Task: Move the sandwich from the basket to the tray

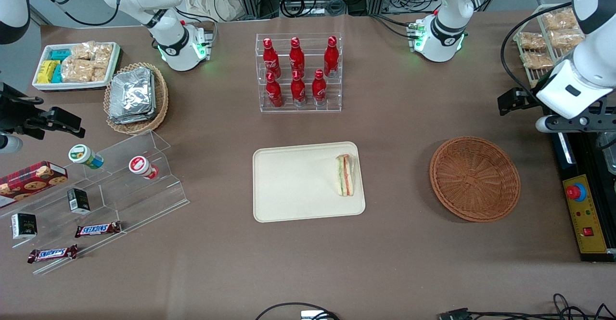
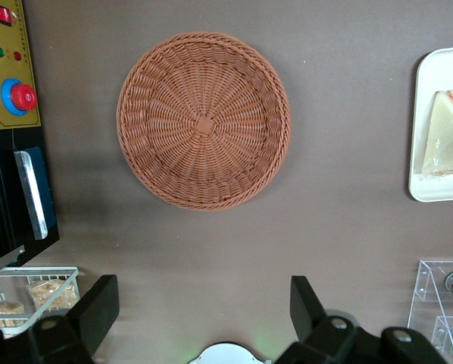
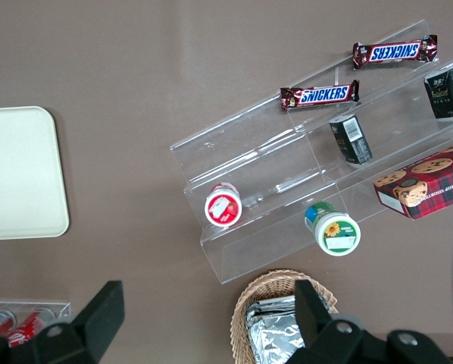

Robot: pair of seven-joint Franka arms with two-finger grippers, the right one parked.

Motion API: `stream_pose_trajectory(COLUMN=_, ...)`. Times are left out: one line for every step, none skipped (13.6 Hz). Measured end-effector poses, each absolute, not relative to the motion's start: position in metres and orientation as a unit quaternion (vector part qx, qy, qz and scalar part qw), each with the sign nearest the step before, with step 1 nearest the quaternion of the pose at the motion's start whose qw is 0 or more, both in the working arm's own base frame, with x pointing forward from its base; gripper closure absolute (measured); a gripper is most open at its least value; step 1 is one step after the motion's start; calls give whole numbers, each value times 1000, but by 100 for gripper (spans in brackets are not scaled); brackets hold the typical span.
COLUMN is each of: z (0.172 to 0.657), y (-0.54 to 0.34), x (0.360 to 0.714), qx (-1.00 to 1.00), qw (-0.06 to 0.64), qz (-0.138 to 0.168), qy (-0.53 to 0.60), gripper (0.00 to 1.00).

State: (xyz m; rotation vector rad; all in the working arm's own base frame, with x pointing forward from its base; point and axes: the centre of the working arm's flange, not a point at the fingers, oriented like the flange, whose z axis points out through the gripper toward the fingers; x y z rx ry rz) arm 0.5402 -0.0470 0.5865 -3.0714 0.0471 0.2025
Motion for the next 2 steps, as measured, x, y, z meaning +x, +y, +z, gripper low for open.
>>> stream_pose_trajectory(z=587, y=-47, x=540, qx=-997, qw=31, qz=66, qy=15, gripper=0)
stream_pose_trajectory(z=587, y=-47, x=540, qx=-997, qw=31, qz=66, qy=15, gripper=0)
